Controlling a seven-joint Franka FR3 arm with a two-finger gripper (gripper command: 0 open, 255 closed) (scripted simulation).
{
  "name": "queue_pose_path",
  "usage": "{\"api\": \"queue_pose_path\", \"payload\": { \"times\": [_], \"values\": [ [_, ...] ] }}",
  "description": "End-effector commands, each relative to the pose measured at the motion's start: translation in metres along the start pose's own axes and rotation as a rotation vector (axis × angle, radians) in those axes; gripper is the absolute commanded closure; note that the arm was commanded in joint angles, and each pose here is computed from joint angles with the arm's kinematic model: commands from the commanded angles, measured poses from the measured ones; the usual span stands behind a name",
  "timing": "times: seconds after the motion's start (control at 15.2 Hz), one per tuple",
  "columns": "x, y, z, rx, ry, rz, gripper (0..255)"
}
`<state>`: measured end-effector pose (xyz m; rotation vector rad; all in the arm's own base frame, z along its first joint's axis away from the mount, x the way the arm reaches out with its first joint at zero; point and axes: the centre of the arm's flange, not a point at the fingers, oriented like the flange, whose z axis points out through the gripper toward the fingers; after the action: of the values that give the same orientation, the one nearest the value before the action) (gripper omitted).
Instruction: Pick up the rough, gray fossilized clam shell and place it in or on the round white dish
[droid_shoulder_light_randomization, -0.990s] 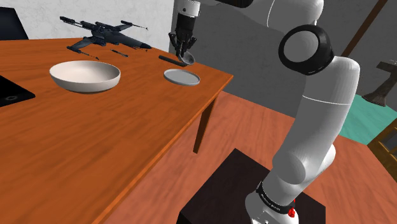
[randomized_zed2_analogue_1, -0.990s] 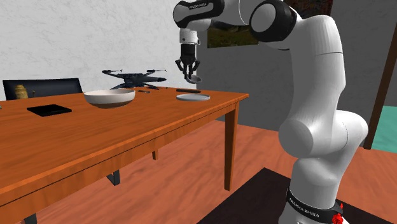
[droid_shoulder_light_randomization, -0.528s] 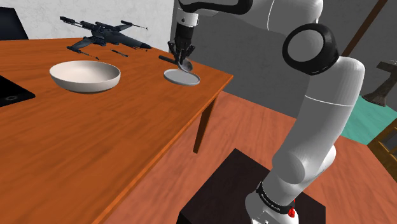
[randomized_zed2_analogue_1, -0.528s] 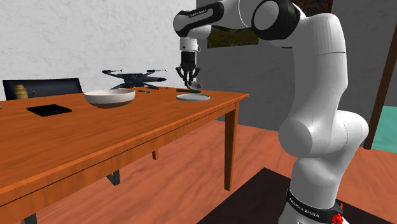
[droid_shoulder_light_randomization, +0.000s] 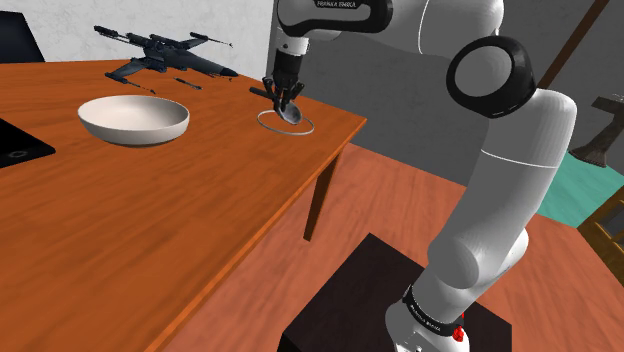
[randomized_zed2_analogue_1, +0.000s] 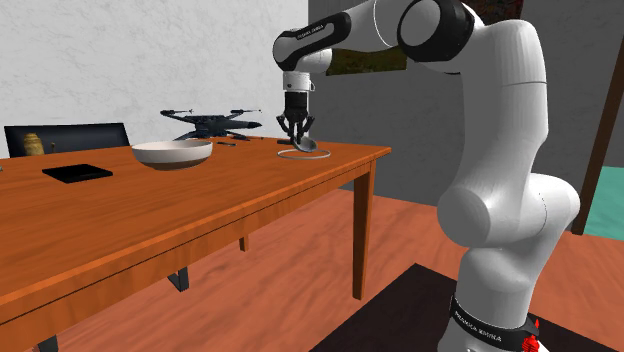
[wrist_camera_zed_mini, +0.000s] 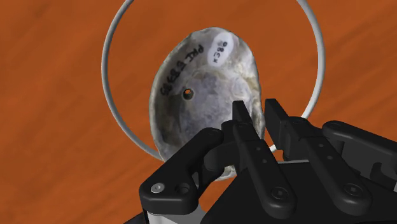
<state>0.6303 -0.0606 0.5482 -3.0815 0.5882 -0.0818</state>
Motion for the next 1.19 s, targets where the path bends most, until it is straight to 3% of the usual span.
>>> {"api": "queue_pose_path", "payload": {
  "times": [0.0, 0.26, 0.33, 0.66, 0.92, 1.12],
  "values": [
    [0.0, 0.0, 0.001, 0.0, 0.0, 0.0, 255],
    [0.0, 0.0, 0.001, 0.0, 0.0, 0.0, 255],
    [0.0, 0.0, 0.001, 0.0, 0.0, 0.0, 0],
    [0.0, 0.0, 0.001, 0.0, 0.0, 0.0, 0],
    [0.0, 0.0, -0.049, 0.0, 0.0, 0.0, 0],
    [0.0, 0.0, -0.049, 0.0, 0.0, 0.0, 0]
  ]
}}
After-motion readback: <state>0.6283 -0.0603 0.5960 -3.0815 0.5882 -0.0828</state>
